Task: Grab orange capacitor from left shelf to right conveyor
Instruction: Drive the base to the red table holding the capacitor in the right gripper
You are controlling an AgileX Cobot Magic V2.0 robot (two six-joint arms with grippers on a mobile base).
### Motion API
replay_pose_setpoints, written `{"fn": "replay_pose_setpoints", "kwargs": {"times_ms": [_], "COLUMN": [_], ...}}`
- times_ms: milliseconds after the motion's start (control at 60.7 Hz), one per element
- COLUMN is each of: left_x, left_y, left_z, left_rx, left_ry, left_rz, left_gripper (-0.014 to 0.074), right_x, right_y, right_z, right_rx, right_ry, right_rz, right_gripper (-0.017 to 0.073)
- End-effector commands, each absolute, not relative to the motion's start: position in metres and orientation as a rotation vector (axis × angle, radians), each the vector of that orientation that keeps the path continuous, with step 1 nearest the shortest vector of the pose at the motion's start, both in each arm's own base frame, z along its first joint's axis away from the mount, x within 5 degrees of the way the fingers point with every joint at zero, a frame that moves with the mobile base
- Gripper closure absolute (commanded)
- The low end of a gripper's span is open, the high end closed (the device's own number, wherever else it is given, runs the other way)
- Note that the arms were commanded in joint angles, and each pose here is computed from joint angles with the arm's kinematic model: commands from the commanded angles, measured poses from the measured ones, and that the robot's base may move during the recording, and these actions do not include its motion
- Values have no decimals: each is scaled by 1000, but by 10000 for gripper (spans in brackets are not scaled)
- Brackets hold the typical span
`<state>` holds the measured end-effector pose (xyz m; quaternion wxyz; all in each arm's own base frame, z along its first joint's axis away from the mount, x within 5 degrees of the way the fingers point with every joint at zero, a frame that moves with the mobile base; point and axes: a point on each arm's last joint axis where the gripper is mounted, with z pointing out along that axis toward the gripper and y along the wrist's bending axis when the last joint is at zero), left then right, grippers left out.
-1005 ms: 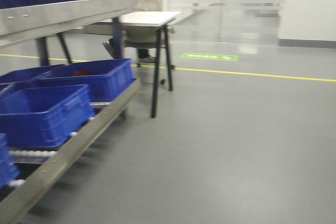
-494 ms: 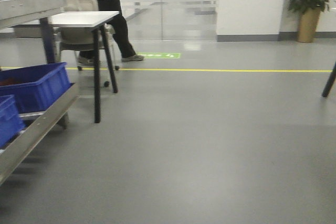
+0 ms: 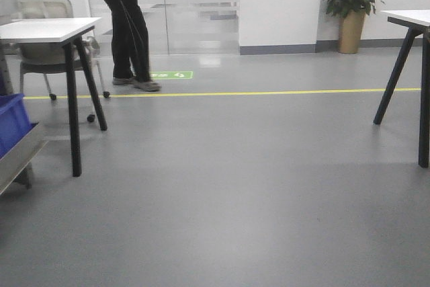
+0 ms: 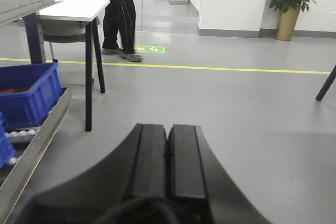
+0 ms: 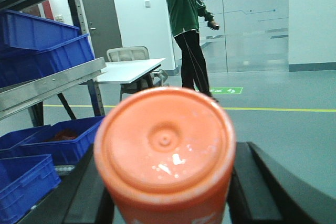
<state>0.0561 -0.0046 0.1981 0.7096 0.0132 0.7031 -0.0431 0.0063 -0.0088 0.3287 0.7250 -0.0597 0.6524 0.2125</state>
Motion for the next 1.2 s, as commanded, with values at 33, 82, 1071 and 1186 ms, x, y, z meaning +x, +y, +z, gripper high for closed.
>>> {"fn": "replay_pose_setpoints", "kwargs": {"times_ms": [33,82,1071,1186], "left_x": [56,56,56,56], "left_y": [-4,-4,-4,-4], "left_z": [198,198,198,198], "left_rx": [24,24,24,24], "left_ry": [1492,1492,1492,1492], "left_rz": [-104,-104,-104,-104], "left_gripper": [719,719,719,719], "right_x": [2,2,3,3], "right_y": [-9,-9,-9,-9], "right_z": [344,344,344,344], "right_rx": [-147,-147,-147,-147], "right_ry": [1329,1329,1330,1330], "right_rz": [477,477,477,477], "right_gripper": [510,510,510,510]}}
